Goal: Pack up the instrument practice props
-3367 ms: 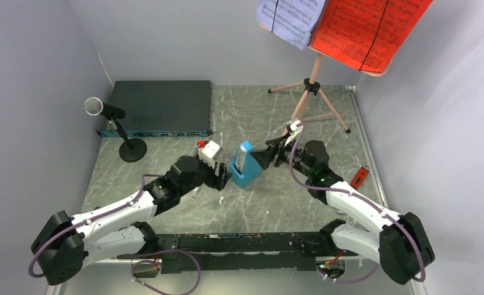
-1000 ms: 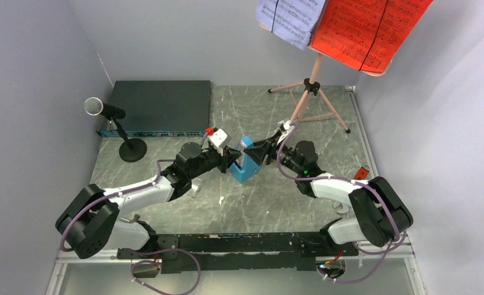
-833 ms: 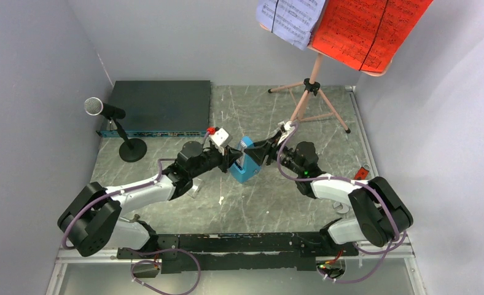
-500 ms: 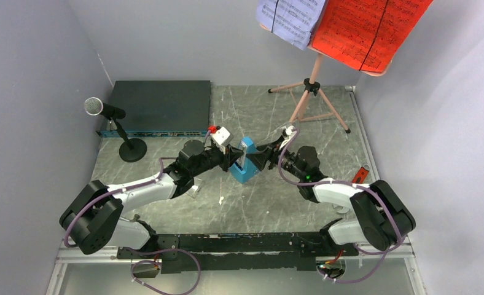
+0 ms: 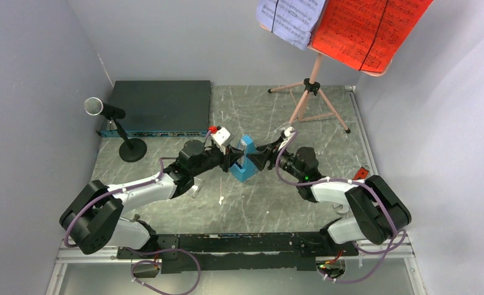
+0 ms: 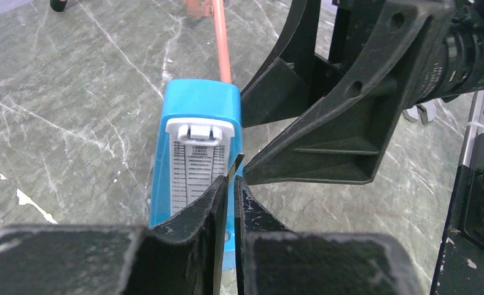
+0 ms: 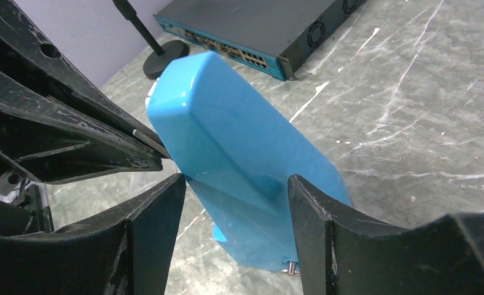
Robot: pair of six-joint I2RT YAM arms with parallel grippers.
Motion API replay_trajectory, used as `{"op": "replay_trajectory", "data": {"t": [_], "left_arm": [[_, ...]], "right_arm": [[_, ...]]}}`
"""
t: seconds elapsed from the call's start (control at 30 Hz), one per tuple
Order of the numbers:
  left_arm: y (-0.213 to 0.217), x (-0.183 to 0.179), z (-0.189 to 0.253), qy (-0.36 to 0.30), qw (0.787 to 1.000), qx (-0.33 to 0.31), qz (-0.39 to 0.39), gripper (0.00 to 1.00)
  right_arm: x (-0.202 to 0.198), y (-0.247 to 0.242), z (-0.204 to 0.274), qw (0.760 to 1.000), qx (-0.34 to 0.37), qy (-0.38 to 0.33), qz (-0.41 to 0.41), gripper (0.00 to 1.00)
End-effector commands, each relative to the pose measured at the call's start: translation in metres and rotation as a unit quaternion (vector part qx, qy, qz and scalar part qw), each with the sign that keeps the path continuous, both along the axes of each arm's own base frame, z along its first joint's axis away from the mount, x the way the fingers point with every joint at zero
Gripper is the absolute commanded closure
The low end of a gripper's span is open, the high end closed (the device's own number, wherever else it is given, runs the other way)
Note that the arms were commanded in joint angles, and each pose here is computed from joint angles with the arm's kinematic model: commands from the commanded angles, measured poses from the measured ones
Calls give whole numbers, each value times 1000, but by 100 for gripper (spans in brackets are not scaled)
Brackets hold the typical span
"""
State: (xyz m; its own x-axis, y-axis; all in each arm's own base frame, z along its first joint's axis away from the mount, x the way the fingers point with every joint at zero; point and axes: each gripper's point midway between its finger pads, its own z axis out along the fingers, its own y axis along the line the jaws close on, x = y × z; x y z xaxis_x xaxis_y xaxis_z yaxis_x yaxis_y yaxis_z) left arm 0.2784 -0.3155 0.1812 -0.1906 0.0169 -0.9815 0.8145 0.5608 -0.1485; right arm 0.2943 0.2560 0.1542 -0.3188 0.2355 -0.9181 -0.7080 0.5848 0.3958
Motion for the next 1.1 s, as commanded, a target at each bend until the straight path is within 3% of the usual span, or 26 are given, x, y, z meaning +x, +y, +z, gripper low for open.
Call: {"op": "replay_trajectory", "data": {"t": [0.0,1.07], "left_arm": [[-8,4,27,-30,999,-22,-16,85],[5,30,26,-8,997,-21,73,83]], "right_arm": [[1,3,7,999,3,-31,16,36],[-1,5,8,999,-2,-36,25,38]]}}
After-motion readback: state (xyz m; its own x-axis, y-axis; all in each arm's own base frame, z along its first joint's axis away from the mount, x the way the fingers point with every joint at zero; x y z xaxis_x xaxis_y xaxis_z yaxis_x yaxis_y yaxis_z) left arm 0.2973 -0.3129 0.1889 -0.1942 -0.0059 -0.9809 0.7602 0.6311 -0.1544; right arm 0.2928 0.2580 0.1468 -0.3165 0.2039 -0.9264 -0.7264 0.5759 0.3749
